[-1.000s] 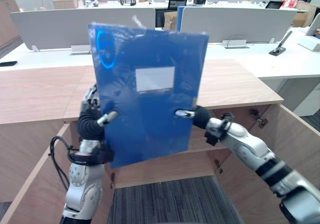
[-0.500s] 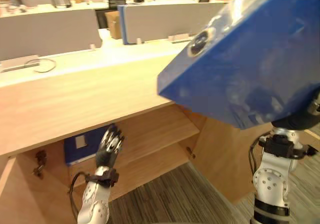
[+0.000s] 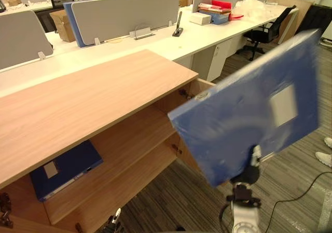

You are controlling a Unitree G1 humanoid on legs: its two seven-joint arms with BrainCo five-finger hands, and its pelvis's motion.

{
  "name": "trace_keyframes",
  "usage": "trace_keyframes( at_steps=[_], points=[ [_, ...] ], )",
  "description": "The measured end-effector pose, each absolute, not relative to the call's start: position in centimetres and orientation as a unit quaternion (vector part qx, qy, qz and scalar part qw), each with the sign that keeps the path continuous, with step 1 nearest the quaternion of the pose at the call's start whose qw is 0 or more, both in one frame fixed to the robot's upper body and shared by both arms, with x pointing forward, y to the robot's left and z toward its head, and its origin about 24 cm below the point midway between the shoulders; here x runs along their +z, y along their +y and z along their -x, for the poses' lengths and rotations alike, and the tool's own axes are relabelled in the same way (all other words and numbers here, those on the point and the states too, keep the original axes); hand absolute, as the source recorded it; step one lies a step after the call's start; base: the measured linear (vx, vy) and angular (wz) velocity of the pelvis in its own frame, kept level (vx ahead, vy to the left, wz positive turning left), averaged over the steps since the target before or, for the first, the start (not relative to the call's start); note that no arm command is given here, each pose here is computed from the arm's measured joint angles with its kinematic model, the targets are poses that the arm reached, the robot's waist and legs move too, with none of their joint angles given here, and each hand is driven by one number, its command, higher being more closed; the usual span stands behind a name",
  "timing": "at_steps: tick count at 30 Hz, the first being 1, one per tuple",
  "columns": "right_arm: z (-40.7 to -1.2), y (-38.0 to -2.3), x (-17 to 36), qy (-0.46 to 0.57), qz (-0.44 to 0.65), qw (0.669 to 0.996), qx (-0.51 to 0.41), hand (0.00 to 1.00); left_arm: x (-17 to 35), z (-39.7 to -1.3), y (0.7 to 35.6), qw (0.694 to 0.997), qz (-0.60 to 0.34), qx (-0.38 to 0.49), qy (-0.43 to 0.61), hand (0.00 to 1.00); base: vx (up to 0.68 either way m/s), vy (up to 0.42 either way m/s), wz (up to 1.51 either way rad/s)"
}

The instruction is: Walk over to the cabinet, pick up the folder, carry it to the office cabinet, place the folder inside the office cabinet, then close the office cabinet door

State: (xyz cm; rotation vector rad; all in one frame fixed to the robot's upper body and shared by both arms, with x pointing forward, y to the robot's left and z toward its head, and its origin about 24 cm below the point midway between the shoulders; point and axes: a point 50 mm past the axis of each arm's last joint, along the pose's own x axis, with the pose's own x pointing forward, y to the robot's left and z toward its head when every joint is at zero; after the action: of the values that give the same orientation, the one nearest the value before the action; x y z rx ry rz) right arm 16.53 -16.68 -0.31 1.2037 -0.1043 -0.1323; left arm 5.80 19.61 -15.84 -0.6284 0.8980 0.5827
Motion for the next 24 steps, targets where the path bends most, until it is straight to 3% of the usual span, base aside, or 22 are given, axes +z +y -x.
trace_keyframes(
  at_steps=[7, 11, 18, 24],
  points=[
    [-11.6, -16.2, -9.4, 0.154, -0.586, 0.777, -0.173, 1.00, -16.6, -3.6, 19.2, 0.798, 0.260, 0.269, 0.473, 0.00, 0.00, -0.023, 0.00],
    [-11.1, -16.3, -11.2, 0.207, -0.578, 0.768, -0.183, 1.00, -16.7, -3.4, 19.1, 0.792, 0.268, 0.278, 0.473, 0.00, 0.04, -0.043, 0.18],
    [-15.1, -14.6, -10.3, 0.234, -0.543, 0.802, -0.088, 1.00, -16.6, -3.5, 19.3, 0.786, 0.273, 0.296, 0.468, 0.00, 0.05, -0.025, 0.51],
    [-21.6, -12.9, -6.7, 0.190, -0.496, 0.847, 0.006, 1.00, -16.4, -3.9, 20.2, 0.780, 0.285, 0.332, 0.448, 0.00, 0.07, -0.031, 0.62]
  ],
)
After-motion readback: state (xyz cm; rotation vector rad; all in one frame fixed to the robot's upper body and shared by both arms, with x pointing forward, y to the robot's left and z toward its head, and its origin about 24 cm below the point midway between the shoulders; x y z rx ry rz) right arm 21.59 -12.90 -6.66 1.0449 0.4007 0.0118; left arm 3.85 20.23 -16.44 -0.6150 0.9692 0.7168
